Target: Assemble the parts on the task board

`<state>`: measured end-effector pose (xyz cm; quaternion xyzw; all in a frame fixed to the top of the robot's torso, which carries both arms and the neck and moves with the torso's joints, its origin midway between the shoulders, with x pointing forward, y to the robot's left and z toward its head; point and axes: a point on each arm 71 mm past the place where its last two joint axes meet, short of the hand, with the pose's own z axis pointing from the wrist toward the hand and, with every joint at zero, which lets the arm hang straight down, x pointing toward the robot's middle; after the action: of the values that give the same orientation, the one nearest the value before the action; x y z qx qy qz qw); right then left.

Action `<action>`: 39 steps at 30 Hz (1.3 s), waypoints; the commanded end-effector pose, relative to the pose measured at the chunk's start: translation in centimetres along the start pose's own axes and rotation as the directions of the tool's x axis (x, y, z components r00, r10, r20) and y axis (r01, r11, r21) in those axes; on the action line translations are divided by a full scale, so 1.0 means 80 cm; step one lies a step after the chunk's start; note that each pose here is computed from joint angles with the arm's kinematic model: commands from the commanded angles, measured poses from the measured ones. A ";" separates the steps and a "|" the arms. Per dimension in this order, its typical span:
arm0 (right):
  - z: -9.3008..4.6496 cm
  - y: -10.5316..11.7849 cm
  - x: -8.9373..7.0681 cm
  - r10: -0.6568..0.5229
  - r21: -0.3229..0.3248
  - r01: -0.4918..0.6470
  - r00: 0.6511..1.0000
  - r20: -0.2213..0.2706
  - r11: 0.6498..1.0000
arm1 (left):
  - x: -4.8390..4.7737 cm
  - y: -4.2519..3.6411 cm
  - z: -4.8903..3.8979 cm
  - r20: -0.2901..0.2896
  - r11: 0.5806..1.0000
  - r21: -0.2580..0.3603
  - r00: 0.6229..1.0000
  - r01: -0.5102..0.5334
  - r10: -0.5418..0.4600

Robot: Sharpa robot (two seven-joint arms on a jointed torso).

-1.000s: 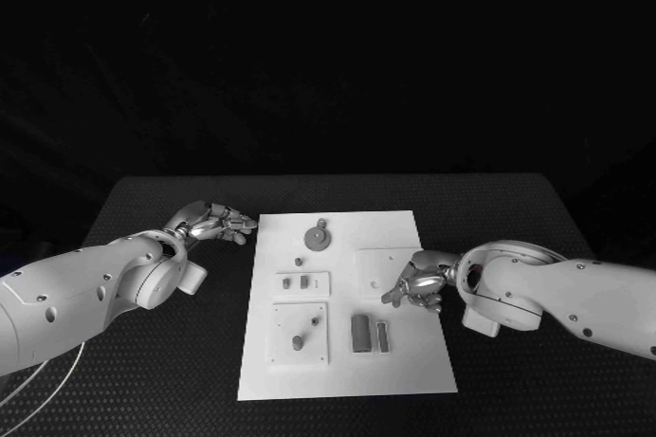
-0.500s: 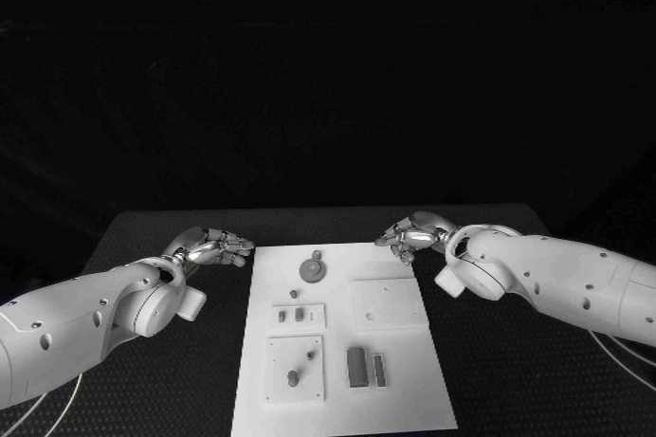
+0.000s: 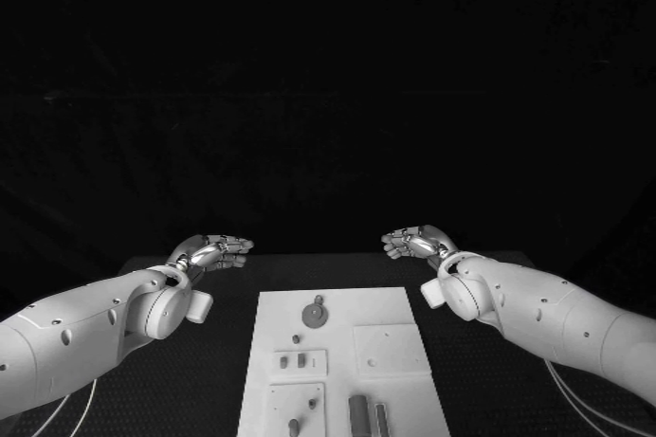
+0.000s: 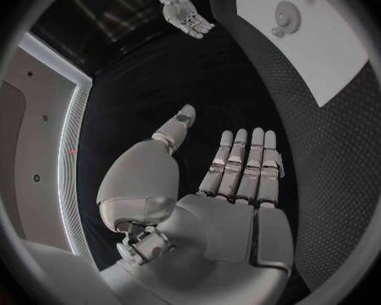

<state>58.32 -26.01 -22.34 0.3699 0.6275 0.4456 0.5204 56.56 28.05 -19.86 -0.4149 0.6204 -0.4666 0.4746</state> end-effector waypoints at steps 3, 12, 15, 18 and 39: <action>-0.001 0.003 0.009 0.096 -0.057 -0.099 0.995 -0.039 0.994 | 0.008 -0.0049 0.009 -0.018 0.994 0.033 0.995 0.100 -0.100; -0.002 -0.003 0.009 0.080 -0.028 -0.080 0.997 -0.021 0.996 | 0.018 -0.0037 0.013 -0.023 0.997 0.018 0.997 0.072 -0.071; -0.003 -0.002 0.011 0.084 -0.031 -0.085 0.996 -0.019 0.996 | 0.020 -0.0028 0.012 -0.020 0.997 0.020 0.997 0.075 -0.075; -0.007 -0.002 0.016 0.100 -0.038 -0.100 0.995 -0.010 0.994 | 0.028 0.0003 0.007 -0.009 0.996 0.029 0.996 0.088 -0.088; -0.113 0.021 0.096 0.317 -0.072 -0.310 0.939 0.134 0.948 | 0.134 0.0167 -0.096 0.158 0.972 0.113 0.962 0.208 -0.224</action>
<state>48.42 -19.25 -22.92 0.4518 0.5486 0.5332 0.4589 47.07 18.93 -22.86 -0.4834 0.5416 -0.5280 0.4407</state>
